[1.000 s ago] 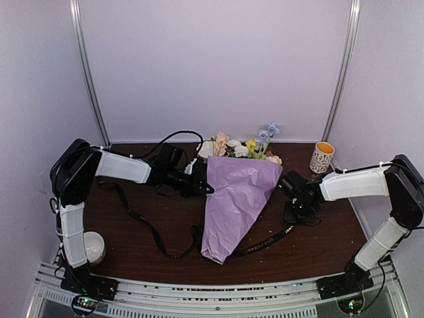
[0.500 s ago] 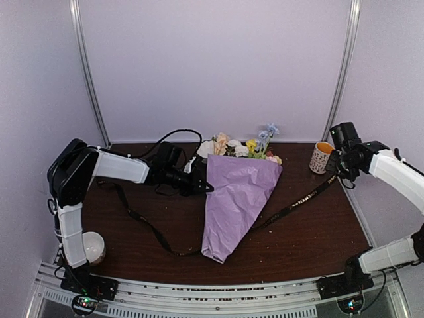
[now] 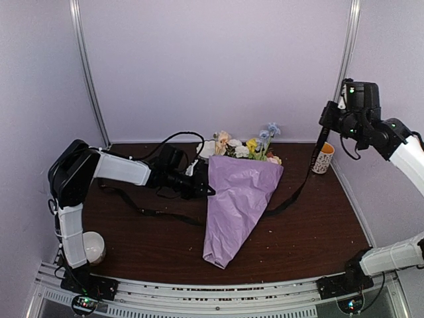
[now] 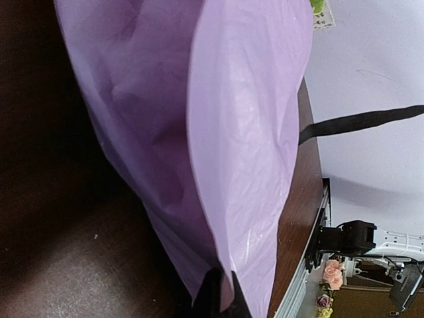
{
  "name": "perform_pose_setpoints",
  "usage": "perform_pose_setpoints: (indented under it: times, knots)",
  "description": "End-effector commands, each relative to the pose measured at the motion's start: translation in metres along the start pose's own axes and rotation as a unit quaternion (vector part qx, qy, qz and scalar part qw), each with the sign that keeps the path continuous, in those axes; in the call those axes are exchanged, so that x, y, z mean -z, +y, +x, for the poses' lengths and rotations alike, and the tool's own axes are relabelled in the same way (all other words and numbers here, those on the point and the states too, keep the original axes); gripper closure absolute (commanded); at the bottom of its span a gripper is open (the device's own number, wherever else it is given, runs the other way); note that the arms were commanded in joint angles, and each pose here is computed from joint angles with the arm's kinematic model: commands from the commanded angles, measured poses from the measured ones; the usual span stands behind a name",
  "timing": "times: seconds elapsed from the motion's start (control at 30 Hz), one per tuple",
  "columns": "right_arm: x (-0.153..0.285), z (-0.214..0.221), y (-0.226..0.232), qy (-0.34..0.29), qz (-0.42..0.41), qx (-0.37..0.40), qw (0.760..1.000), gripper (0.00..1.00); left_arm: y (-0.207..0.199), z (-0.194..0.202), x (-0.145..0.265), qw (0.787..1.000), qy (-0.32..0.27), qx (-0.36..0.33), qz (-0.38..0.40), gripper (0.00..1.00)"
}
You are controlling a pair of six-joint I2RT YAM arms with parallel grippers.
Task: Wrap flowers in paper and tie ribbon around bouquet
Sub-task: Adjust the right side of the ribbon at the center of the board, then pick up the left side of the ribbon at the center of the board.
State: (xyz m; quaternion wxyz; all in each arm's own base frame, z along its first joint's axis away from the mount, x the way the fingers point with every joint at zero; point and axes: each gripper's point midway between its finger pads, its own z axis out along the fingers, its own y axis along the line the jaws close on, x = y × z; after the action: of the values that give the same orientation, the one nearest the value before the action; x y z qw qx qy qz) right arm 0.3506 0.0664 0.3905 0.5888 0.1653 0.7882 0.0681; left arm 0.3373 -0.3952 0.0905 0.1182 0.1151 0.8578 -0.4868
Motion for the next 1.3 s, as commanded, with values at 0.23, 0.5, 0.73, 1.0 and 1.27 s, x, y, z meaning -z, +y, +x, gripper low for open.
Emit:
perform_pose_setpoints:
  times: [0.23,0.5,0.73,1.0,1.27]
  knots:
    - [-0.030,0.198,0.222,0.213,-0.256,0.148,0.931,1.00,0.015,0.009,-0.017,1.000,0.003,-0.003,-0.006,1.00]
    - [-0.071,0.350,0.210,0.381,-0.189,0.161,0.891,1.00,0.027,0.011,-0.019,1.000,0.001,0.013,-0.023,0.97]
    - [-0.084,0.398,0.182,0.429,-0.140,0.168,0.876,1.00,0.030,0.001,0.006,0.996,-0.014,-0.021,-0.090,0.47]
    - [-0.089,0.411,0.176,0.441,-0.139,0.163,0.872,1.00,0.044,-0.036,0.106,0.955,-0.083,-0.080,-0.272,0.03]
    - [-0.086,0.412,0.182,0.449,-0.156,0.167,0.864,1.00,0.158,-0.027,0.272,0.888,-0.211,0.132,-0.387,0.07]
